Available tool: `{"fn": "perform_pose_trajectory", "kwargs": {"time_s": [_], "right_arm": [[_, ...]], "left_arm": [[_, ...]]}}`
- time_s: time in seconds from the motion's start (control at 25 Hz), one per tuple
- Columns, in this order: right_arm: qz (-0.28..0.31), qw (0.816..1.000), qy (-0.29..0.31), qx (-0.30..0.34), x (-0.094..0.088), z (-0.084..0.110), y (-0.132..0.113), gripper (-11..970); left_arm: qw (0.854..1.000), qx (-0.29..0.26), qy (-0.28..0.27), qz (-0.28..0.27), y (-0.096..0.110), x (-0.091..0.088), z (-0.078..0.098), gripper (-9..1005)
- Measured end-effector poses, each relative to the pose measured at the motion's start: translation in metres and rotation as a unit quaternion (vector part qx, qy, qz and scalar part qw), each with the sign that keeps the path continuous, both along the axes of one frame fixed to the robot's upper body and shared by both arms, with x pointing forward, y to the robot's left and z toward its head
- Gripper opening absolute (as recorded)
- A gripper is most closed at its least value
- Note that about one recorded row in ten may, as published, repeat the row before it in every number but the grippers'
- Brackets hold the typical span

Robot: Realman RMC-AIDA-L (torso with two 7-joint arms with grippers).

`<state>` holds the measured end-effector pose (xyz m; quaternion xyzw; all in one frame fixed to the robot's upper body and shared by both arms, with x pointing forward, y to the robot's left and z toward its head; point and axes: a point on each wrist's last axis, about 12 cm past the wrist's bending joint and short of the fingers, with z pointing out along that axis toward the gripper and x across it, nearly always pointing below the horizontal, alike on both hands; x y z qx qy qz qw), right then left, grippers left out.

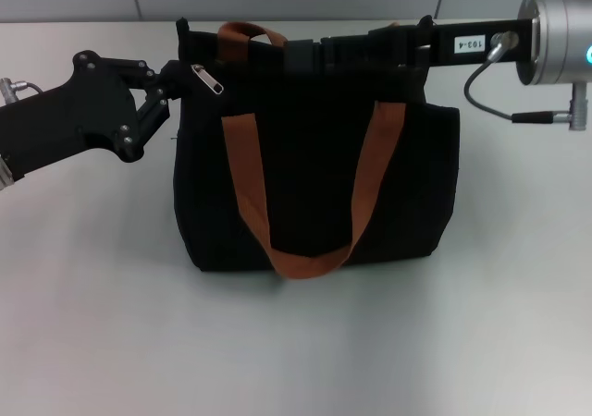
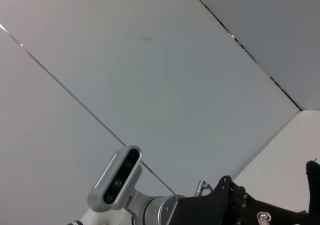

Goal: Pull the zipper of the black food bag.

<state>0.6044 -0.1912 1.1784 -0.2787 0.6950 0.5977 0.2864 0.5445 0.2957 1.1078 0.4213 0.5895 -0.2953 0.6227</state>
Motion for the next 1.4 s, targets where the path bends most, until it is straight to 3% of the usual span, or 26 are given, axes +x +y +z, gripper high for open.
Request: {"fn": "perform_pose_trajectory", "kwargs": {"time_s": [0.2, 0.6, 1.4], "right_arm": [[0.003, 1.0, 0.005, -0.021, 0.004, 0.013, -0.003, 744], [0.043, 0.996, -0.004, -0.078, 0.016, 0.035, 0.023, 737], [0.05, 0.992, -0.007, -0.113, 0.024, 0.041, 0.043, 721]], "left_arm": [[1.0, 0.0, 0.0, 0.001, 0.0, 0.0, 0.0, 30], [1.0, 0.0, -0.001, 0.0, 0.0, -0.001, 0.0, 30], [1.0, 0.002, -0.002, 0.001, 0.001, -0.001, 0.0, 30]]}}
